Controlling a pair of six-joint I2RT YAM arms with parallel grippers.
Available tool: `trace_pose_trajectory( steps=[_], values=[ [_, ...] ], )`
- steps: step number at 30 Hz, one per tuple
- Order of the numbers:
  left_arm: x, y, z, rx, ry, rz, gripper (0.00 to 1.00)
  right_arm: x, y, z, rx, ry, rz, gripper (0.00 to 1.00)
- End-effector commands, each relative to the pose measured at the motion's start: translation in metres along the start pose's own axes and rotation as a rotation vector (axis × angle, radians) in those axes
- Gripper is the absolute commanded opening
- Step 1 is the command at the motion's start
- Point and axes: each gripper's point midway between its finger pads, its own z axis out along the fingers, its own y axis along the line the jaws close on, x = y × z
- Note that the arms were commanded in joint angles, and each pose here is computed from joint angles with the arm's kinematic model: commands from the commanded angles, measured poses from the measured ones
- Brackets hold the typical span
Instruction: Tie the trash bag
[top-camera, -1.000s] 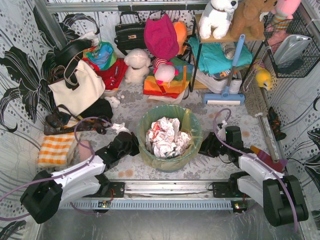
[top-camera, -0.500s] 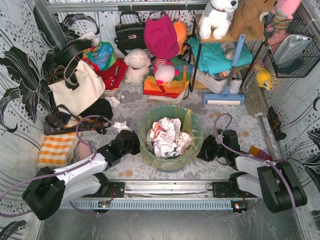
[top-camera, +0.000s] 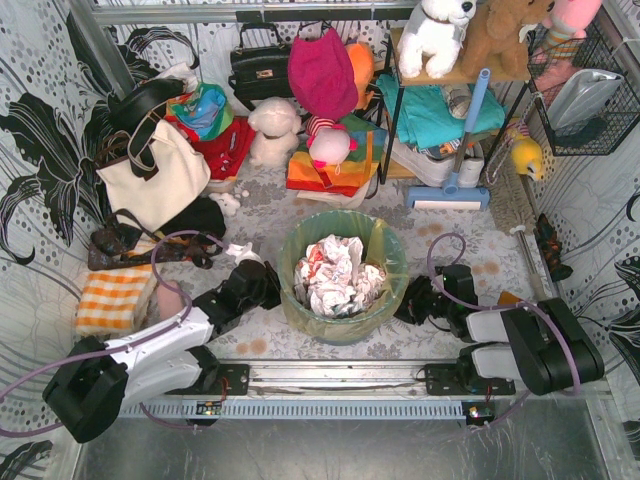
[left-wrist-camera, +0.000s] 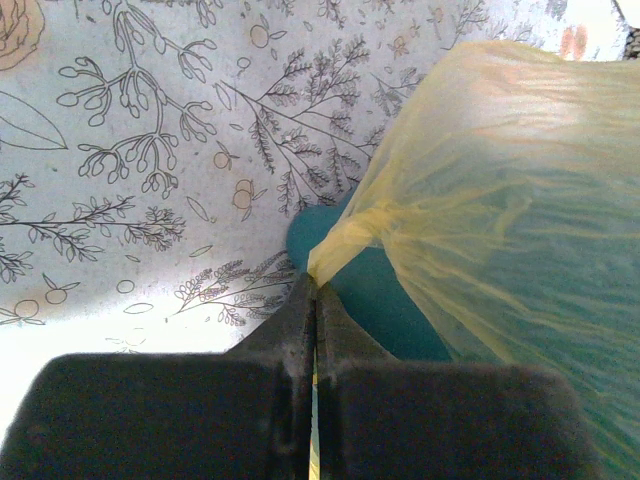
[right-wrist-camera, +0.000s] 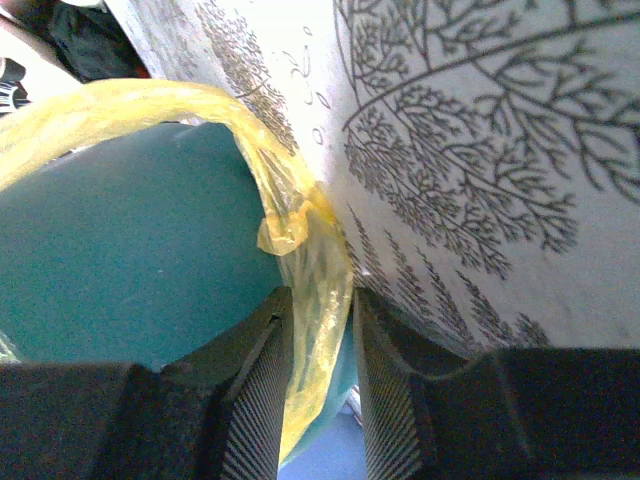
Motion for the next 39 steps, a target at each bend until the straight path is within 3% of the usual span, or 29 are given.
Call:
trace_pose_trajectory(
  steps=[1,9,25,31,39],
  values=[
    [-0.011,-0.009,-0.002,0.038,-0.051,-0.032,0.00,0.003,-0.003,0.002,-0.010,0.002,0.109,0.28],
    [-0.014,-0.004,-0.007,0.020,-0.073,-0.041,0.00,-0.002,0.002,0.004,-0.011,-0.015,0.108,0.00],
    [-0.026,0.003,-0.047,-0.065,-0.104,-0.070,0.00,-0.019,0.017,-0.034,0.133,-0.221,-0.002,0.00],
    [-0.028,0.001,-0.068,-0.081,-0.100,-0.075,0.00,-0.026,0.033,-0.067,0.179,-0.345,-0.096,0.00],
    [-0.038,-0.025,-0.096,-0.006,-0.114,-0.088,0.00,-0.024,0.072,-0.101,0.166,-0.401,-0.256,0.00]
  ],
)
